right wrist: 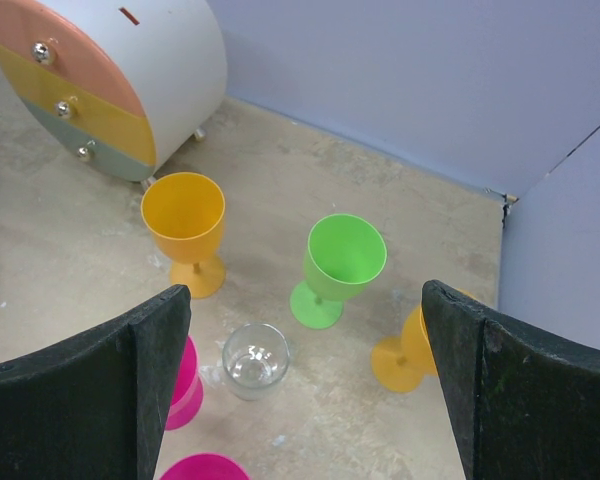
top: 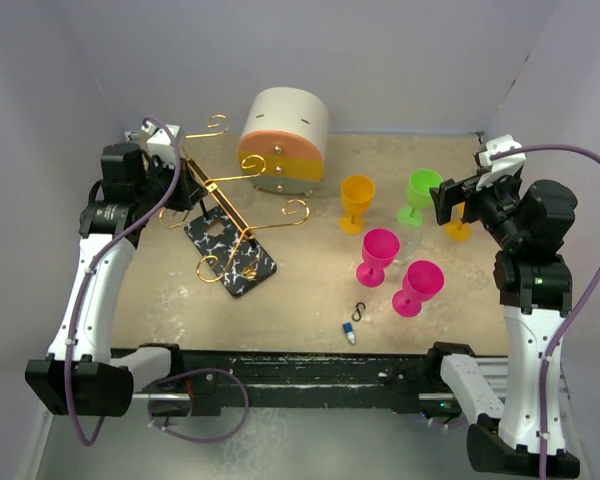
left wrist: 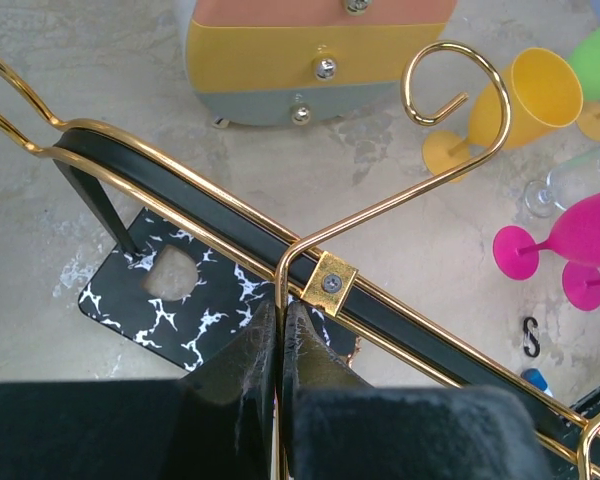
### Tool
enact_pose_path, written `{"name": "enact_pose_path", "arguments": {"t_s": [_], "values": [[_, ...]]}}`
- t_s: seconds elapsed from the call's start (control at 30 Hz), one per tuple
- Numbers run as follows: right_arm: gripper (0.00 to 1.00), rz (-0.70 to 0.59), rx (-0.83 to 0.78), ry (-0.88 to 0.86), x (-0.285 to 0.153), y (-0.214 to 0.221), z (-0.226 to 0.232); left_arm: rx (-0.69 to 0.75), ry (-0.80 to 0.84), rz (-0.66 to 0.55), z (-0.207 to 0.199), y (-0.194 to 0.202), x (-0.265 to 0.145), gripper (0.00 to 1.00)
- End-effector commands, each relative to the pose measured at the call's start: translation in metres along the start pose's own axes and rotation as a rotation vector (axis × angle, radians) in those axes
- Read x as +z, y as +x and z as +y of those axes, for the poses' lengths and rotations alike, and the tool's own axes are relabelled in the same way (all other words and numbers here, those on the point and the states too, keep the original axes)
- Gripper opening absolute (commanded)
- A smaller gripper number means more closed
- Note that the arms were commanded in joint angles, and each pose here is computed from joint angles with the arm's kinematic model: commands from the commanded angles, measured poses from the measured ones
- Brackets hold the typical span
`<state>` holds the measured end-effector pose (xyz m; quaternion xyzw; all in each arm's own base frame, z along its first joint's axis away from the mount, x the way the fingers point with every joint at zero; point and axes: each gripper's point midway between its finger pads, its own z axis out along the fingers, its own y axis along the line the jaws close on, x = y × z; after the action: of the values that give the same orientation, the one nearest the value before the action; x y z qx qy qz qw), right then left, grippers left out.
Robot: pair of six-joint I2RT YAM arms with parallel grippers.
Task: Place the wine glass upside down on the wine glass rack
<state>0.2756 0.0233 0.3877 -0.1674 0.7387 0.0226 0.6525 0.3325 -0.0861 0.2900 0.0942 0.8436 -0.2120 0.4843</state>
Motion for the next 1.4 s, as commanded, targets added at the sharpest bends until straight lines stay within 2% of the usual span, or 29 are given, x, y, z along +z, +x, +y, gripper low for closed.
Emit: {"name": "enact_pose_path", "arguments": {"t_s": [0.0,0.23,0.4,0.67,0.93,1.1,1.23,1.37], "values": [[1.00,-0.034,-0.010,0.001,-0.001,-0.009,-0.001,0.006,-0.076,-0.098,0.012,-0.030,0.000,0.00],[1.00,-0.023,-0.003,-0.013,0.006,-0.009,-0.002,-0.078,-0.208,-0.145,0.027,-0.031,-0.018,0.00],[1.00,-0.021,-0.001,-0.016,0.009,-0.010,-0.003,-0.207,-0.264,-0.145,0.032,-0.027,-0.020,0.00],[1.00,-0.018,0.001,-0.010,0.009,-0.009,-0.004,-0.456,-0.196,-0.139,0.021,-0.024,0.002,0.00],[1.00,-0.007,0.004,-0.042,0.019,-0.006,-0.002,-0.618,-0.079,-0.113,0.002,-0.018,0.023,0.00],[1.00,0.016,-0.004,-0.077,0.025,-0.003,0.000,-0.656,-0.017,-0.099,-0.013,-0.023,0.027,0.00],[1.00,0.051,-0.004,-0.104,0.031,0.004,0.002,-0.639,0.032,-0.069,-0.027,-0.013,0.029,0.06],[1.00,0.077,-0.001,-0.119,0.034,0.010,0.003,-0.618,0.067,-0.039,-0.036,-0.002,0.027,0.18]]}}
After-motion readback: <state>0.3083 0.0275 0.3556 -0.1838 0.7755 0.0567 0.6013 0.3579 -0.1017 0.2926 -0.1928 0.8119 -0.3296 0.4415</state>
